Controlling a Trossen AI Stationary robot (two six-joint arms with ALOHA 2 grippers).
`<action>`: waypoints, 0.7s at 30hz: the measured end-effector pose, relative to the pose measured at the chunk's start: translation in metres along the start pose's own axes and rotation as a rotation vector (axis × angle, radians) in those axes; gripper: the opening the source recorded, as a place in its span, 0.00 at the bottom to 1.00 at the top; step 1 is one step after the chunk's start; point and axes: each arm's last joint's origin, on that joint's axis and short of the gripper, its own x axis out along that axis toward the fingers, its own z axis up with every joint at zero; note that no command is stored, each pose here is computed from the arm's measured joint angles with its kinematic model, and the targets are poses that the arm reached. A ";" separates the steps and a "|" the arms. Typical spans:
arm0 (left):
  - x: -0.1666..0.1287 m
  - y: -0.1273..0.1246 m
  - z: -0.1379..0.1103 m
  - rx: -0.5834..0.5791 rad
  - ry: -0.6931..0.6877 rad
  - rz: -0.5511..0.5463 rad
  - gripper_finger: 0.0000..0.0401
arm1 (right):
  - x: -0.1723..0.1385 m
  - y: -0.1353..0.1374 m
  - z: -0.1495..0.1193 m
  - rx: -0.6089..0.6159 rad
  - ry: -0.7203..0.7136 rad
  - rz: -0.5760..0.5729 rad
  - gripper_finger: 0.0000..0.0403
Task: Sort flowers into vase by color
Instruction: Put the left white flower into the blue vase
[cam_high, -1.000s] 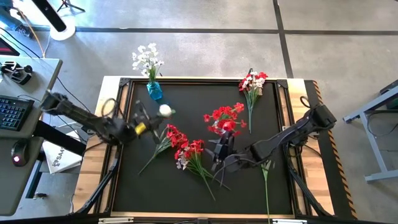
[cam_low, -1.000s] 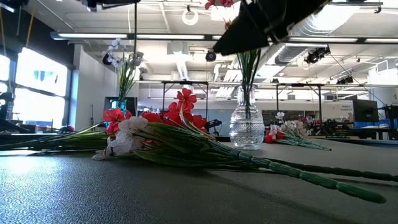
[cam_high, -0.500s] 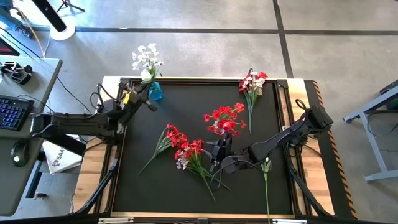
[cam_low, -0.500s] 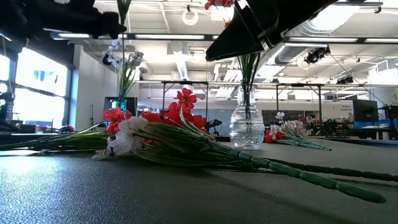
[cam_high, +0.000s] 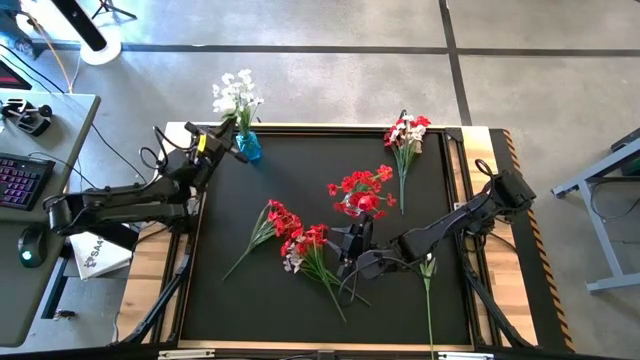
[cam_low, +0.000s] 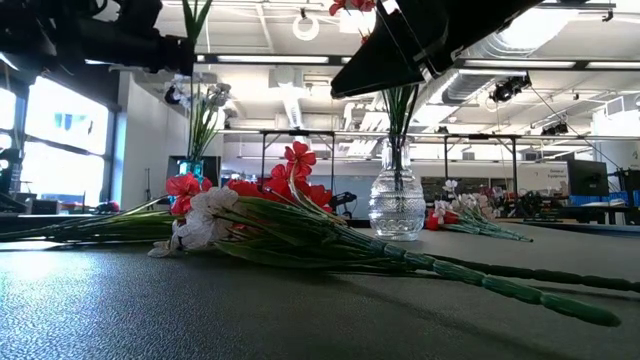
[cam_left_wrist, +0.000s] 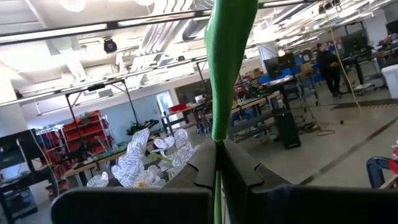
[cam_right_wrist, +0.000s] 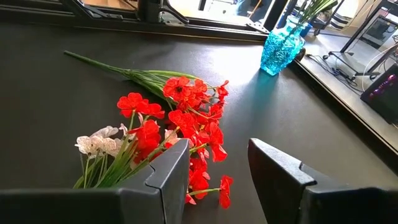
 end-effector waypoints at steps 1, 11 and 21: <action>0.001 0.001 -0.001 -0.004 0.001 0.001 0.00 | 0.000 0.000 0.000 0.001 0.000 0.000 0.40; 0.016 0.003 -0.020 -0.063 0.073 0.013 0.00 | 0.000 0.000 0.000 0.000 0.001 0.005 0.40; 0.016 0.000 -0.029 -0.111 0.154 0.037 0.01 | 0.000 0.001 0.000 0.001 0.002 0.017 0.40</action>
